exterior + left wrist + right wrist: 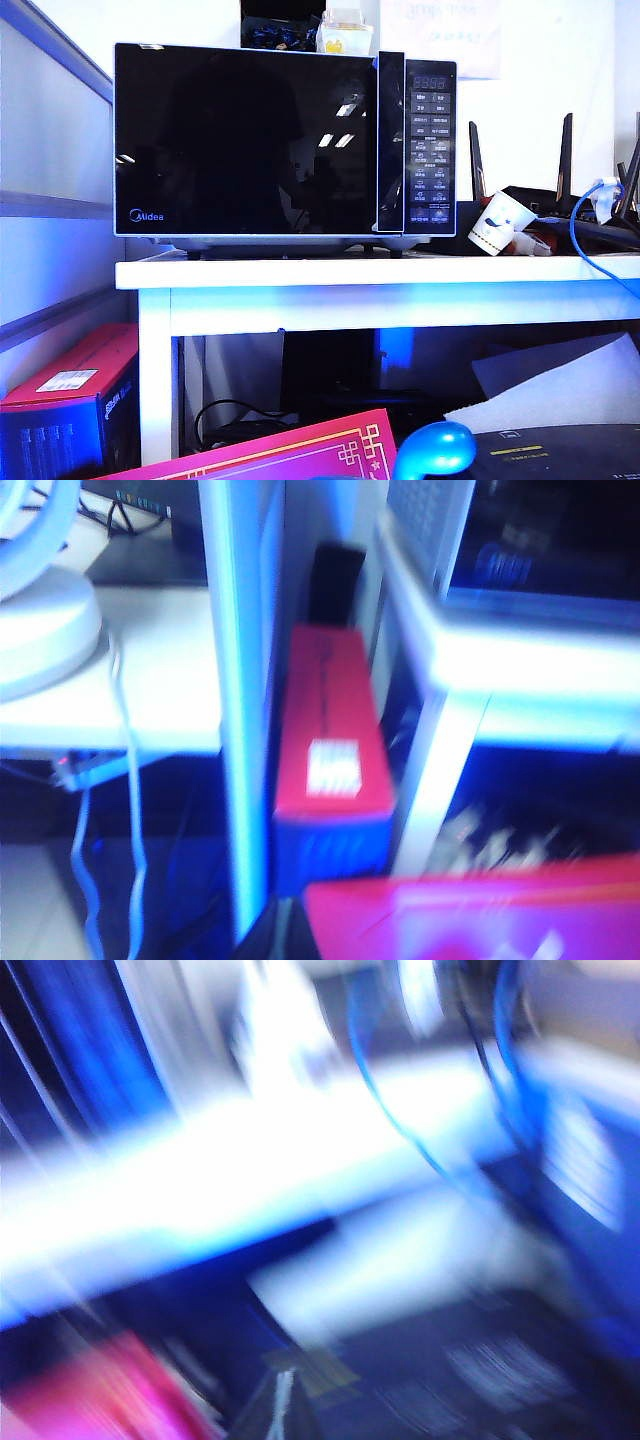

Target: Open the microwave door, place the box of snacks from the top of the microwave inside, then close the microwave door.

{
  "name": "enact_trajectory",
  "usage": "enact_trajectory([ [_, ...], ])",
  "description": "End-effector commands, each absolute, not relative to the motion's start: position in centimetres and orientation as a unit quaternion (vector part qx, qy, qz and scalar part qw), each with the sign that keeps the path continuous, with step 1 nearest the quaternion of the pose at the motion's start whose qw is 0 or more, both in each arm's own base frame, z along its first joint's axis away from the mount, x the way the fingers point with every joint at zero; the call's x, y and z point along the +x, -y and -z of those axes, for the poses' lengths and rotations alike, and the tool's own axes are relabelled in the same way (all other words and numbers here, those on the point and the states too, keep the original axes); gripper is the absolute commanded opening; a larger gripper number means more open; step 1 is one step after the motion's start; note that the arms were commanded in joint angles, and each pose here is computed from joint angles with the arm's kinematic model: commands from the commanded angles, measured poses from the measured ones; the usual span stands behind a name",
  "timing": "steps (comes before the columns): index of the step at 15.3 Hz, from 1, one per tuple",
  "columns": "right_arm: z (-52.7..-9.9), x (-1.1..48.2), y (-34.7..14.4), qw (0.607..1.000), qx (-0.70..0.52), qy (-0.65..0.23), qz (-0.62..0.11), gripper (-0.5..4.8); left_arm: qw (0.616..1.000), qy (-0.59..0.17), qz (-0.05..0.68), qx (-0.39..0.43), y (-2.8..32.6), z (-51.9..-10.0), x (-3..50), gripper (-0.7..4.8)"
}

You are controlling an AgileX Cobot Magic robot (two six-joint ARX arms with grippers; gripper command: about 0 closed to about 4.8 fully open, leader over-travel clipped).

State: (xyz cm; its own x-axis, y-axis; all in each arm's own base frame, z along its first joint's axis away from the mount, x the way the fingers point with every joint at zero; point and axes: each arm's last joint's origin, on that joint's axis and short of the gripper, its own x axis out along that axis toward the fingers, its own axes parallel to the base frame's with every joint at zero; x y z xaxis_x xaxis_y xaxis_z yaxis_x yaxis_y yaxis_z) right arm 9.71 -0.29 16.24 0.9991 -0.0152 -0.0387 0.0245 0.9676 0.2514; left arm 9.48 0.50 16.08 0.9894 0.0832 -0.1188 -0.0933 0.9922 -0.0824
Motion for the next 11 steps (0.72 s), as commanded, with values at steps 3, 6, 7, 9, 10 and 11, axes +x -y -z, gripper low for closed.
enact_trajectory([
  [3, -26.3, 7.4, 0.3, 0.978, 0.164, 0.132, 0.007, -0.06, 0.989, 0.099, -0.099, -0.056, -0.8, -29.5, 7.2, -0.06],
  [6, -33.1, 7.3, 0.3, 0.974, 0.163, 0.157, 0.003, -0.05, 0.990, 0.103, -0.090, -0.029, -0.8, -38.4, 9.3, -0.06],
  [7, -35.3, 7.6, 0.3, 0.974, 0.162, 0.156, -0.001, -0.05, 0.992, 0.098, -0.076, -0.021, -0.7, -41.4, 10.4, -0.06],
  [9, -39.7, 9.4, 0.3, 0.981, 0.124, 0.152, 0.000, -0.06, 0.995, 0.102, -0.004, -0.011, -0.4, -48.6, 13.0, -0.06],
  [10, -40.9, 10.4, 0.2, 0.983, 0.109, 0.147, -0.016, -0.05, 0.994, 0.102, 0.045, 0.008, -0.2, -50.8, 14.0, -0.06],
  [11, -41.9, 11.5, 0.1, 0.984, 0.106, 0.139, -0.036, -0.05, 0.991, 0.094, 0.095, 0.020, 0.1, -52.9, 15.0, -0.06],
])
